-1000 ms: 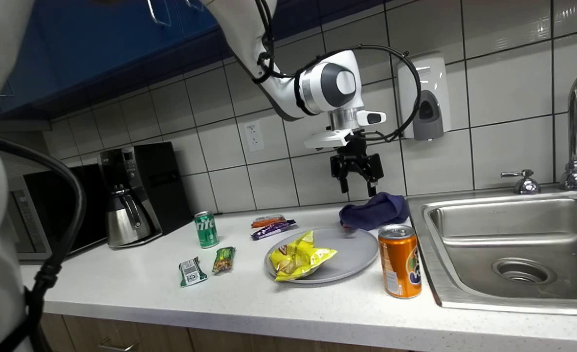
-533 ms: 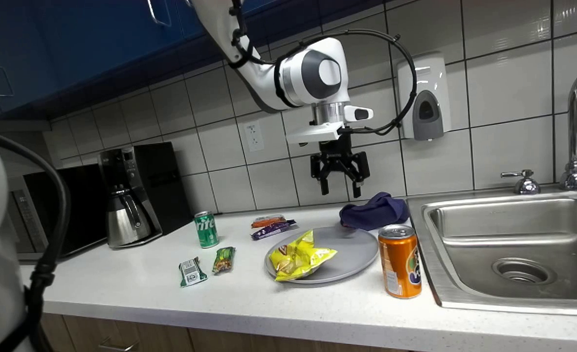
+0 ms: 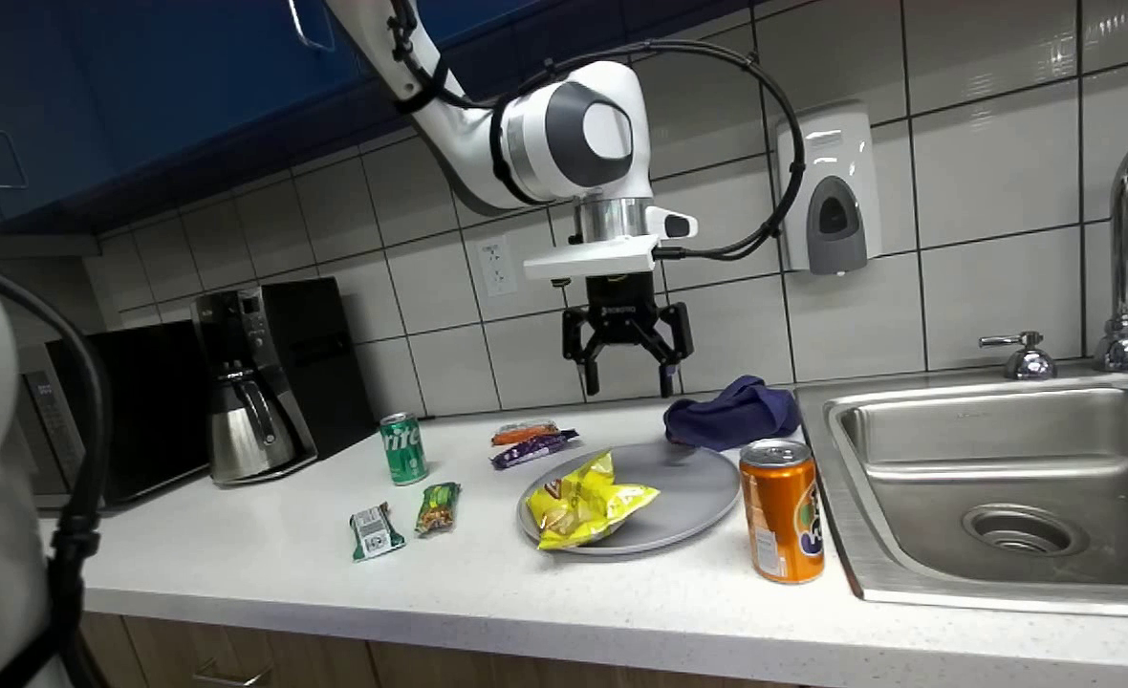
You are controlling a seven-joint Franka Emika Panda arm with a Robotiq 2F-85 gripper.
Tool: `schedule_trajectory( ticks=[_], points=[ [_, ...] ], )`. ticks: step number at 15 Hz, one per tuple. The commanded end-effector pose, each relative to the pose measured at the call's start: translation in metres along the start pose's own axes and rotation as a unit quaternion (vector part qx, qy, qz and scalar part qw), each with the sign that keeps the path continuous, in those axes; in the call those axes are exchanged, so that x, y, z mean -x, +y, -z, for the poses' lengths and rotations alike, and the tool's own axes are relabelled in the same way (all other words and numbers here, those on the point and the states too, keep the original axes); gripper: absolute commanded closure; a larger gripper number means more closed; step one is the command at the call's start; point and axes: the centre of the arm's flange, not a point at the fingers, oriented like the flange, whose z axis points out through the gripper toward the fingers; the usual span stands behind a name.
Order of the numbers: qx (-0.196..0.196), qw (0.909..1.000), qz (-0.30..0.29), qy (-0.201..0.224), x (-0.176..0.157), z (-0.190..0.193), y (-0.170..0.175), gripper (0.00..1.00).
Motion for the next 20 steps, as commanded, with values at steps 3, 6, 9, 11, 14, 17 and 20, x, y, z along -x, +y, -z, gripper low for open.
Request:
schedule_trajectory(
  ticks=[3,6,9,11,14,17,20],
  points=[
    [0.001,0.9928,0.119,-0.009,0.040,0.003,-0.006,0.00],
    [0.006,0.9807,0.195,-0.015,0.053,0.001,-0.010,0.00],
    [0.016,0.9649,0.261,-0.023,0.065,-0.001,-0.014,0.00],
    [0.018,0.9515,0.306,-0.029,0.072,-0.001,-0.018,0.00],
    [0.012,0.9254,0.377,-0.037,0.082,-0.004,-0.025,0.00],
    [0.004,0.9022,0.429,-0.047,0.088,-0.015,-0.034,0.00],
    [-0.002,0.9081,0.415,-0.053,0.080,-0.024,-0.034,0.00]
  ],
)
